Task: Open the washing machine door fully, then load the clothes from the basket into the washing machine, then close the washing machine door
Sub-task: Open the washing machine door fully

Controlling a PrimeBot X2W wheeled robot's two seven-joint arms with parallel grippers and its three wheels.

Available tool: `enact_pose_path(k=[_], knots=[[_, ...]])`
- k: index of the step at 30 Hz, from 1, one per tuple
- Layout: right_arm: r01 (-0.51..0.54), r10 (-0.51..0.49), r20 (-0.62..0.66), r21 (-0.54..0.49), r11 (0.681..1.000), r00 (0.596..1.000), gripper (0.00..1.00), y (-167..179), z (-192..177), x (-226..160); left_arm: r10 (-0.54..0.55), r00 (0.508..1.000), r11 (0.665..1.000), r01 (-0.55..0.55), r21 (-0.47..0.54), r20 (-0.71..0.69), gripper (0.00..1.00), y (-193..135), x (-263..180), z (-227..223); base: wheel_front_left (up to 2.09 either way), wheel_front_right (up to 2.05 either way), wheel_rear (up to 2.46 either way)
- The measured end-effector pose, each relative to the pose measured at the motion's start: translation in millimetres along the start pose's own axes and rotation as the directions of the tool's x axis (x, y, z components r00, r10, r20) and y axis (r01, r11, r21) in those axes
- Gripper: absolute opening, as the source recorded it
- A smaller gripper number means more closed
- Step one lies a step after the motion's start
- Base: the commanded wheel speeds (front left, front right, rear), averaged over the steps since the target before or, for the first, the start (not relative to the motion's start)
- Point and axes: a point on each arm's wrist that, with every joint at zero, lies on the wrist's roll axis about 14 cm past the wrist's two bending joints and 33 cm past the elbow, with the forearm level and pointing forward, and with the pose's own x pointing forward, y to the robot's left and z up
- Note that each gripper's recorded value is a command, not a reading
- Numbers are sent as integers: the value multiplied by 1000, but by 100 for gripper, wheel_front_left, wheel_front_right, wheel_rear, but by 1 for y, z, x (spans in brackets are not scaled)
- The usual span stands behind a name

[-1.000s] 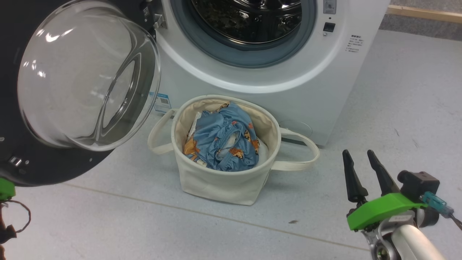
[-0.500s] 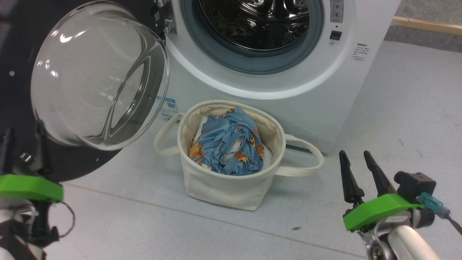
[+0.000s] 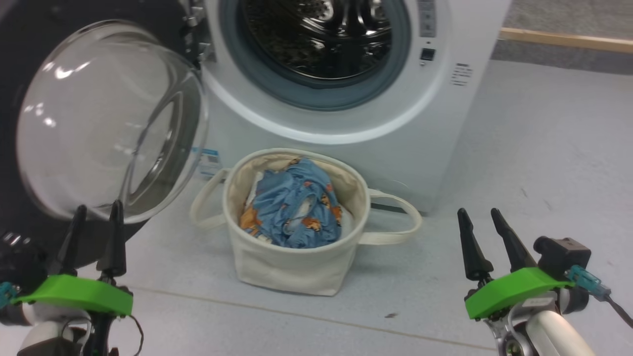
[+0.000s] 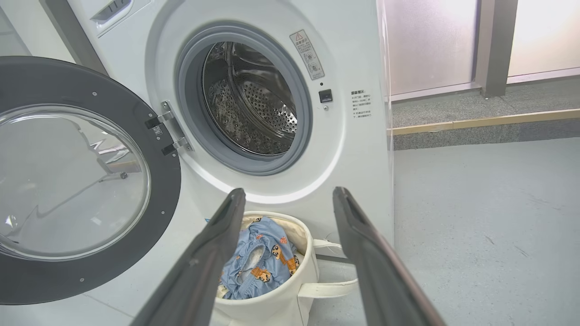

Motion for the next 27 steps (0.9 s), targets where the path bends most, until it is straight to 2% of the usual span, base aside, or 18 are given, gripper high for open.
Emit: enact_pose_path(k=[6, 14, 27], knots=[[61, -61, 16, -7, 998, 998, 100, -18, 6, -17, -73, 997, 997, 72, -30, -7, 100, -28, 14, -3, 0, 0, 0], [150, -150, 45, -4, 989, 988, 100, -43, 16, -38, -127, 990, 991, 124, -54, -62, 100, -51, 19, -23, 0, 0, 0], [176, -176, 62, 4, 984, 982, 100, -49, 20, -43, -125, 991, 991, 121, -54, -58, 100, -49, 16, -20, 0, 0, 0]])
